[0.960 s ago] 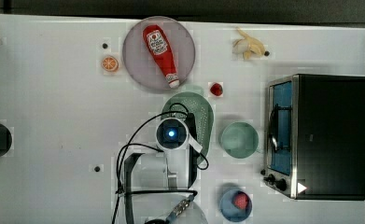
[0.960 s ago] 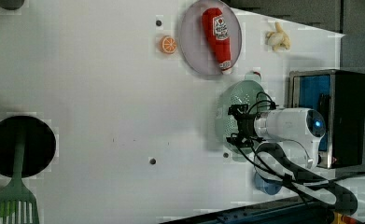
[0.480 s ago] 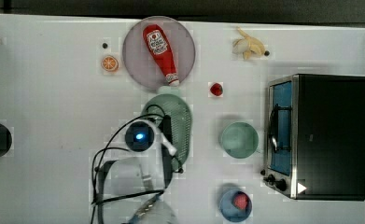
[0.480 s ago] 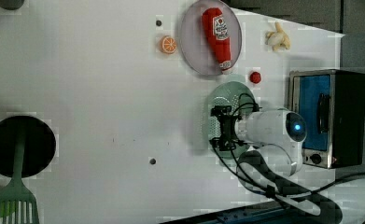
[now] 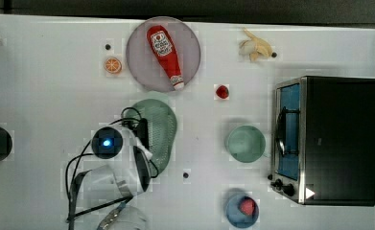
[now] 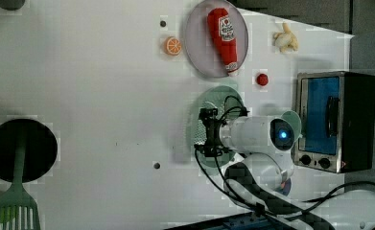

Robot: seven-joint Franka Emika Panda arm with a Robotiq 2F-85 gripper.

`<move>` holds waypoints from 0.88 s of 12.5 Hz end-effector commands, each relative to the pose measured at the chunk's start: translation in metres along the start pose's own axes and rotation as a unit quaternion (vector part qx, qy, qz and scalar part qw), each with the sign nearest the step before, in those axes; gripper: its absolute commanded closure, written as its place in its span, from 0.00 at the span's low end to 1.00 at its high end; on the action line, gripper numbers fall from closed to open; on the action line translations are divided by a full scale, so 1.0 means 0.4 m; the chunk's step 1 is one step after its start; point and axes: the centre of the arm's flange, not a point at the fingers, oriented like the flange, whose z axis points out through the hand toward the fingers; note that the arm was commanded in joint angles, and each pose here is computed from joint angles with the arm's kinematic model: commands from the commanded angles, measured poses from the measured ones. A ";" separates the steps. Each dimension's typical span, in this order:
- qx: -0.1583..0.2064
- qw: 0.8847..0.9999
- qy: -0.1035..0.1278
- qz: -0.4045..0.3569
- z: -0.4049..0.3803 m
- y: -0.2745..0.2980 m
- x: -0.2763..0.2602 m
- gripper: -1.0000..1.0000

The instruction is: Drag strainer right to left.

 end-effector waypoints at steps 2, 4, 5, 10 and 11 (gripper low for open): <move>0.006 1.000 -0.013 0.017 -0.001 -0.045 -0.112 0.00; -0.006 1.000 -0.018 0.020 0.001 -0.051 -0.157 0.00; -0.005 1.000 -0.022 0.019 -0.002 -0.056 -0.183 0.00; -0.001 0.998 -0.038 0.040 -0.010 -0.065 -0.316 0.00; 0.000 0.998 -0.039 0.043 -0.008 -0.063 -0.339 0.00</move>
